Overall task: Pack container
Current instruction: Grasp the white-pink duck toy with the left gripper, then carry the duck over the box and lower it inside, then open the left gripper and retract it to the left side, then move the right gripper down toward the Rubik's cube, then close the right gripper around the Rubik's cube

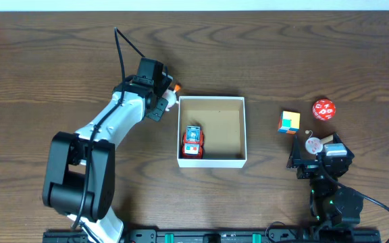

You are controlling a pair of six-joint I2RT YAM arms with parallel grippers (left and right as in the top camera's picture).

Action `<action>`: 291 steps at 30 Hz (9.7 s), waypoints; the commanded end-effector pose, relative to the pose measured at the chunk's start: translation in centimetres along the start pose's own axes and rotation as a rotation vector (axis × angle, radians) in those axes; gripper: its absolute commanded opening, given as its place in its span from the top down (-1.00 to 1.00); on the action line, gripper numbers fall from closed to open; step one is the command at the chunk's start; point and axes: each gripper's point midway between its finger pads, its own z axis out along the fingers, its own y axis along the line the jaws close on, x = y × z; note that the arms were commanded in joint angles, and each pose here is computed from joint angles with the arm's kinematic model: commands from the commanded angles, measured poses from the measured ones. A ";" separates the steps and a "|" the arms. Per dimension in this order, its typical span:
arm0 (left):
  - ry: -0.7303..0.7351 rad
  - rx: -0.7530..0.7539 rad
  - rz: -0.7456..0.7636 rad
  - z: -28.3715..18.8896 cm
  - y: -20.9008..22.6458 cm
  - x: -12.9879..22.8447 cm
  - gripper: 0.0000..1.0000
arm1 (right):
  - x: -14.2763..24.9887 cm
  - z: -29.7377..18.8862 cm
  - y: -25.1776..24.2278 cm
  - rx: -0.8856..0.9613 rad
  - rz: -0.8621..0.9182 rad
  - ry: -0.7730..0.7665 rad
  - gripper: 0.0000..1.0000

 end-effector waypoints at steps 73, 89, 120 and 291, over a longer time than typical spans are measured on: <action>-0.278 0.123 -0.072 -11.9 -11.4 -3.9 0.88 | 0.1 0.0 0.3 -0.010 -0.010 0.002 -0.99; -0.181 0.105 -0.051 -8.2 -12.1 -2.9 0.88 | 0.1 0.0 0.3 -0.010 -0.010 0.001 -0.99; -0.393 0.034 -0.333 -14.3 -7.2 -6.6 -0.46 | 0.1 0.0 0.3 -0.010 -0.010 0.002 -0.99; -0.375 -0.176 -0.852 -16.7 9.8 0.2 -0.96 | 12.9 10.8 0.5 0.065 -0.122 1.207 -0.67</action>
